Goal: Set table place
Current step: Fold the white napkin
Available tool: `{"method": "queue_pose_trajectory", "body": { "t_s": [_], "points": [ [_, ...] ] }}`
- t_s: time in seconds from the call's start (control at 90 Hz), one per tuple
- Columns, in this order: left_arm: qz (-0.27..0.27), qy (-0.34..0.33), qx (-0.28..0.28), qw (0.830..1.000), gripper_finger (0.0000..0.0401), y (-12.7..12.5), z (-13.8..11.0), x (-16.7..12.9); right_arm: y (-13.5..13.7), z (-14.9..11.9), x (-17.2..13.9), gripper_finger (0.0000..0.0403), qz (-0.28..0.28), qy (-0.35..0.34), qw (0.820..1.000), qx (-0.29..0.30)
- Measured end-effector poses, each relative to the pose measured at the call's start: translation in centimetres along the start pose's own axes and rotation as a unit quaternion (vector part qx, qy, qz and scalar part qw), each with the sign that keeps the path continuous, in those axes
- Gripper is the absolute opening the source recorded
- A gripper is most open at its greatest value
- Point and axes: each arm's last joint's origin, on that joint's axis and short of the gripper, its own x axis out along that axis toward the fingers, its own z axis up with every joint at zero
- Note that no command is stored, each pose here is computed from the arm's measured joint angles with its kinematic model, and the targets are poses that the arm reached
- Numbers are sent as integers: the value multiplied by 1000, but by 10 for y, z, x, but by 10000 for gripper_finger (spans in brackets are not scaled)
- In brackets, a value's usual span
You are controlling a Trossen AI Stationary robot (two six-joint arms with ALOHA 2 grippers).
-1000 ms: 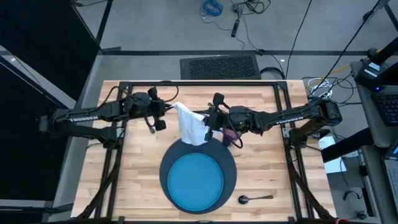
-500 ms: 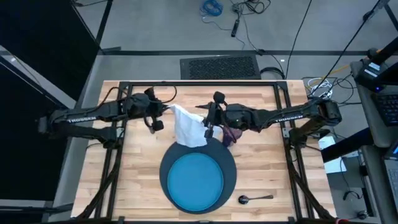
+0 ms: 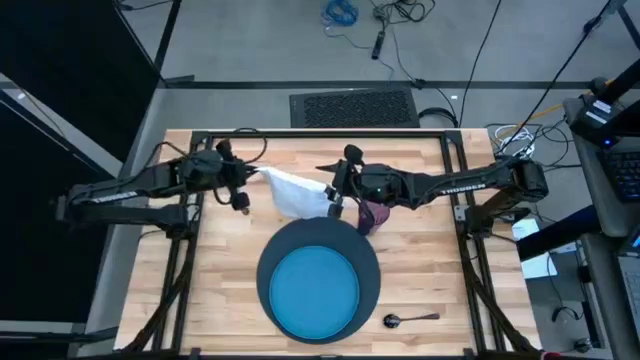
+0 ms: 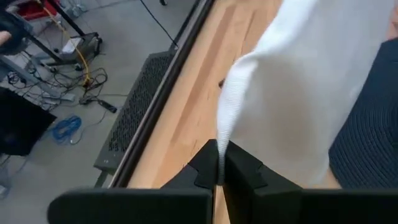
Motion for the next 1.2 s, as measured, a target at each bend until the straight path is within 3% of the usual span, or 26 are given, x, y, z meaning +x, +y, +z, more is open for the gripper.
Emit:
{"method": "queue_pose_trajectory", "body": {
  "t_s": [0.644, 0.844, 0.978, 1.2],
  "points": [
    [13, -4, -3, 1000, 0, 2, -2, -8, 8, 2, 8, 161, 79, -50, 994, 62],
    [10, 8, -4, 1000, 0, 1, -4, -7, 3, 12, 10, 161, 16, -111, 982, 150],
    [8, 15, -8, 1000, 0, 1, -6, -8, 1, 16, 9, 161, 2, -128, 978, 162],
    [6, 21, -7, 1000, 0, 1, -7, -8, 4, 5, 12, 161, 38, -77, 982, 167]
  ]
}}
